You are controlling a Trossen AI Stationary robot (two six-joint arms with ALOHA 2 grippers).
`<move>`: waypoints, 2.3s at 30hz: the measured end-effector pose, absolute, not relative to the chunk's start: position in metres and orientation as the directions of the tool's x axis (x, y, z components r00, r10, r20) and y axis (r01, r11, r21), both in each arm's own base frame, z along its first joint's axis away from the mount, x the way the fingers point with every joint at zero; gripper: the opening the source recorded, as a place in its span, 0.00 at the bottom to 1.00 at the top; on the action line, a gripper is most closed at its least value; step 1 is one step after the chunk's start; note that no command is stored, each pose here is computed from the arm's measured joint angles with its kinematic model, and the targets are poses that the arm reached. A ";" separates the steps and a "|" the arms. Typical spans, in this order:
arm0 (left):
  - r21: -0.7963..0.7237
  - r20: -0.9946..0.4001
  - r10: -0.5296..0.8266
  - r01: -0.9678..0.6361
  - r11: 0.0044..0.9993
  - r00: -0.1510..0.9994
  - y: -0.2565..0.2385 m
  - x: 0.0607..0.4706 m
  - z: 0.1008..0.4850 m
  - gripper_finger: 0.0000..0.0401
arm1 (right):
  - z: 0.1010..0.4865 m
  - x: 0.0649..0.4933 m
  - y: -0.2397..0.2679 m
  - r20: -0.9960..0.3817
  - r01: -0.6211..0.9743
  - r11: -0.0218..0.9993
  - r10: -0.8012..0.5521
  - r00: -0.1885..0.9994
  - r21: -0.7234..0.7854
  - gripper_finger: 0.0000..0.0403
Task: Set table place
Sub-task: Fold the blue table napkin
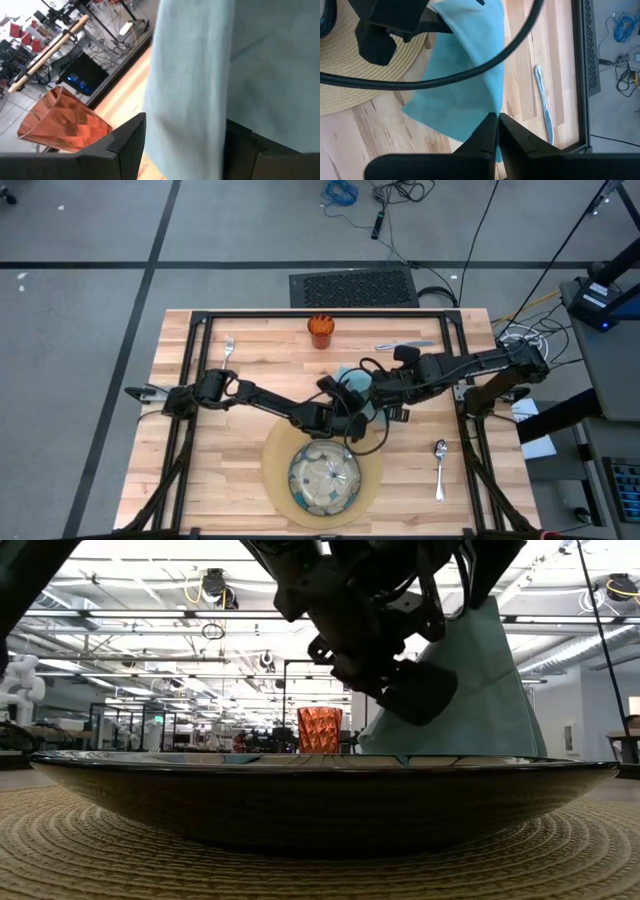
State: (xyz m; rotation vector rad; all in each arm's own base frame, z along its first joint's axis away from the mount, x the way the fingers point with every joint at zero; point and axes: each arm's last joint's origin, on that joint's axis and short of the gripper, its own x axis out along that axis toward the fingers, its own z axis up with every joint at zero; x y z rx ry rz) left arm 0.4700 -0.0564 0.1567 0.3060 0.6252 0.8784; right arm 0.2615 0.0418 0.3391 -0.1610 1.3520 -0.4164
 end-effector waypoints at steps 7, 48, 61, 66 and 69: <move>0.476 -0.443 0.765 -0.601 0.642 0.467 -0.056 0.466 0.151 0.47 | 0.339 0.262 0.042 -0.911 0.198 0.916 -0.381 0.158 -0.349 0.00; 0.642 -0.294 0.805 -0.518 0.566 0.515 -0.111 0.407 0.259 0.00 | 0.341 0.270 0.055 -0.888 0.243 0.920 -0.369 0.273 -0.308 0.00; 0.635 -0.287 0.705 -0.422 0.647 0.649 -0.170 0.357 0.297 0.00 | 0.362 0.267 0.091 -0.865 0.236 0.955 -0.266 0.425 -0.178 0.00; 0.652 -0.358 0.694 -0.364 0.665 0.625 -0.170 0.346 0.289 0.00 | 0.358 0.269 0.089 -0.875 0.236 0.956 -0.258 0.409 -0.171 0.00; 0.647 -0.405 0.725 -0.385 0.658 0.558 -0.153 0.344 0.284 0.00 | 0.351 0.274 0.079 -0.879 0.243 0.952 -0.274 0.391 -0.189 0.00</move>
